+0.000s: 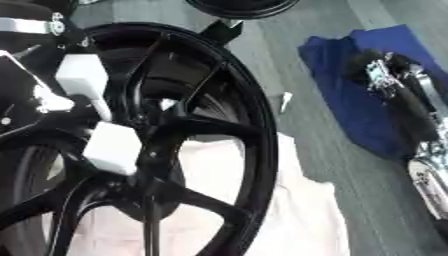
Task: Pull the pin out of the wheel hub.
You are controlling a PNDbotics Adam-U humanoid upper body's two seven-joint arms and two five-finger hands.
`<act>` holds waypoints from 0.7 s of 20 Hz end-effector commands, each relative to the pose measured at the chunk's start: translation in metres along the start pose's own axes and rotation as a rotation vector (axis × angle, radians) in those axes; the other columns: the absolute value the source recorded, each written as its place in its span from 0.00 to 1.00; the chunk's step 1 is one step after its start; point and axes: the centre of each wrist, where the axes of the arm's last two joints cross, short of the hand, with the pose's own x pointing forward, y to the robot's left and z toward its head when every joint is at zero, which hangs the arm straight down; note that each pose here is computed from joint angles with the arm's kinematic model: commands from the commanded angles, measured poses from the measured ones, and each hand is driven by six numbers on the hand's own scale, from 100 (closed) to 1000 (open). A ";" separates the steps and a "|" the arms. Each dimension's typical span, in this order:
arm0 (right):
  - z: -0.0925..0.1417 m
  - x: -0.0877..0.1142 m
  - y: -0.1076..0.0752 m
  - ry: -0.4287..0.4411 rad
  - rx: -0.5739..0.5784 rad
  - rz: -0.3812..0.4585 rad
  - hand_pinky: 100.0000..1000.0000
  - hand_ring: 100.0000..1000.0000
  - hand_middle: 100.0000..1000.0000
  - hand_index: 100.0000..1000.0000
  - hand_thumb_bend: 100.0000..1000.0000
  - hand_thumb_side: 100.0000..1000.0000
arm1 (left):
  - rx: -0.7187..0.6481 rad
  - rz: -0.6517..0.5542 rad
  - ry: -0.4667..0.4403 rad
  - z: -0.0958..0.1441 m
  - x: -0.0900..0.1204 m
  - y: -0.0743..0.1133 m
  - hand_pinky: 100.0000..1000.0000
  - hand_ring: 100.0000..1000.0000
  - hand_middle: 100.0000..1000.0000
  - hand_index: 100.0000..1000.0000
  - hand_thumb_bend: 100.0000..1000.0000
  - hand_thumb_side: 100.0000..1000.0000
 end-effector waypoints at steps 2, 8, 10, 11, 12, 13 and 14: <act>0.000 0.007 -0.005 -0.018 -0.008 0.016 0.82 0.66 0.60 0.59 0.00 0.53 | 0.109 -0.002 0.018 0.033 0.004 0.028 0.78 0.42 0.27 0.47 0.00 0.03; 0.002 0.006 -0.007 -0.013 -0.022 0.023 0.82 0.66 0.60 0.59 0.00 0.53 | 0.245 0.027 0.030 0.071 -0.004 0.046 0.78 0.38 0.22 0.43 0.00 0.02; 0.002 0.006 -0.008 -0.015 -0.025 0.026 0.82 0.66 0.60 0.59 0.00 0.53 | 0.298 0.043 0.038 0.084 -0.009 0.051 0.78 0.36 0.21 0.43 0.00 0.02; 0.003 0.006 -0.008 -0.016 -0.027 0.027 0.82 0.66 0.60 0.59 0.00 0.53 | 0.325 0.055 0.046 0.091 -0.013 0.053 0.78 0.35 0.20 0.42 0.00 0.02; 0.003 0.006 -0.009 -0.016 -0.030 0.028 0.82 0.66 0.60 0.59 0.00 0.53 | 0.353 0.072 0.054 0.098 -0.018 0.055 0.78 0.35 0.19 0.42 0.00 0.02; 0.003 0.006 -0.010 -0.016 -0.033 0.029 0.82 0.66 0.60 0.59 0.00 0.53 | 0.378 0.089 0.061 0.104 -0.022 0.056 0.78 0.34 0.19 0.41 0.00 0.02; 0.003 0.006 -0.010 -0.018 -0.036 0.029 0.82 0.66 0.60 0.59 0.00 0.53 | 0.398 0.107 0.067 0.109 -0.027 0.057 0.78 0.33 0.18 0.41 0.00 0.02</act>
